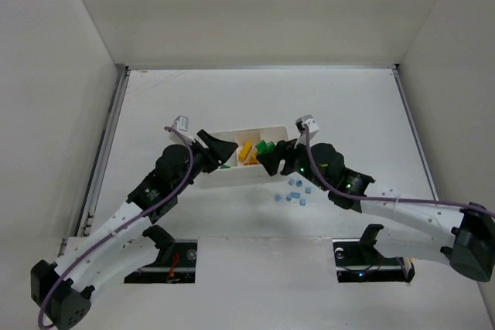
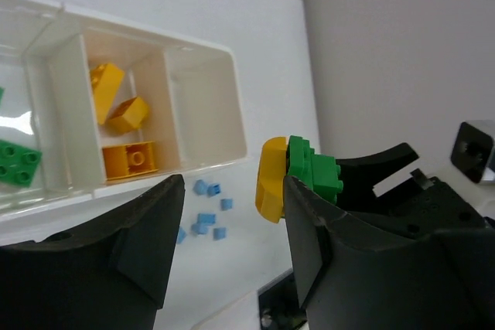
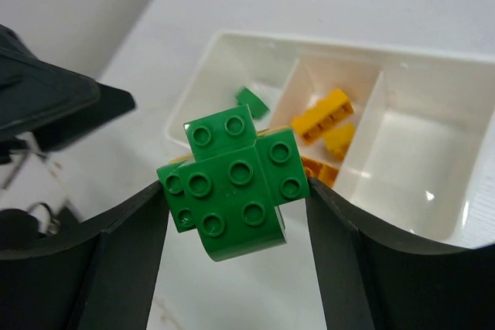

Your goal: Sort the legos into containers by color

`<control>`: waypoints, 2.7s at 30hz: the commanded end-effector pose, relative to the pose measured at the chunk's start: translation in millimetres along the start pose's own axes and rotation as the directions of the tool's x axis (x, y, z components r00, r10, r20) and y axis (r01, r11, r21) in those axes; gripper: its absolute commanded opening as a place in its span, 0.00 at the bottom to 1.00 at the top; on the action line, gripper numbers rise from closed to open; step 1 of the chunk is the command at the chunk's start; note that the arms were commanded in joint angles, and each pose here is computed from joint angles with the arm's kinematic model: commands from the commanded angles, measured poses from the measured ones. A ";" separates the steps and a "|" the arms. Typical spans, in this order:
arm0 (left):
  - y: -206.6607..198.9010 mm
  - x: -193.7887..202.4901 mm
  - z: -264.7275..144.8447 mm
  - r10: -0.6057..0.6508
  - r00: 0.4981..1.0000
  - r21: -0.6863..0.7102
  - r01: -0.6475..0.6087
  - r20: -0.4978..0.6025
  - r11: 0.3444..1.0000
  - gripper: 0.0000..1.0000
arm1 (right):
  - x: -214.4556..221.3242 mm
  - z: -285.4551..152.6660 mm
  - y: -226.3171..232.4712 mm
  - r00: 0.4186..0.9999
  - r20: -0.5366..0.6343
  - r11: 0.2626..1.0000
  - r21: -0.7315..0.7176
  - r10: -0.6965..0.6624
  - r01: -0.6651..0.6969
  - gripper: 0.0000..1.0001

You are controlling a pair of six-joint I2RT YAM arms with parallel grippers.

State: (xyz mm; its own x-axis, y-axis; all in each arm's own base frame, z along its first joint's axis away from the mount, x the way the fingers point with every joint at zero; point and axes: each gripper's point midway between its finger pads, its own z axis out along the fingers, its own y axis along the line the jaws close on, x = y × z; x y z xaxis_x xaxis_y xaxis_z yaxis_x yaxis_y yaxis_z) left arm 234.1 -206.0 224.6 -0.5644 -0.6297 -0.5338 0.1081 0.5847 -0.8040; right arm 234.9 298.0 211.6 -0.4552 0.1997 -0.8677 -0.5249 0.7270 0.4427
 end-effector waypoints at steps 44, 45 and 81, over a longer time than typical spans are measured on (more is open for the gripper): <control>-60.8 -12.2 35.3 -0.727 0.595 0.189 0.802 -0.343 0.567 0.47 | -67.9 19.5 46.9 0.926 0.302 0.828 -0.560 0.226 -0.020 0.48; -59.0 -10.5 36.7 -0.730 0.592 0.181 0.804 -0.342 0.567 0.45 | -67.8 19.1 46.8 0.926 0.302 0.829 -0.559 0.225 -0.018 0.48; 11.8 3.5 115.6 -0.439 0.886 -0.014 0.442 -0.148 0.897 0.22 | -51.9 -8.2 7.1 0.941 0.317 0.932 -0.362 0.123 0.000 0.46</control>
State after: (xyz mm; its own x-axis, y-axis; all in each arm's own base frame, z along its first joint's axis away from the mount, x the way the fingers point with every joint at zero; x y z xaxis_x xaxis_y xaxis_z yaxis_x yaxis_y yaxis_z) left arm 320.9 -255.8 187.0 -0.6566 -0.7517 0.0612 -0.2282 0.1207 -0.9661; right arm 251.8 289.6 259.4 -0.3044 0.4961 -0.8131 -0.7467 0.4057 0.5271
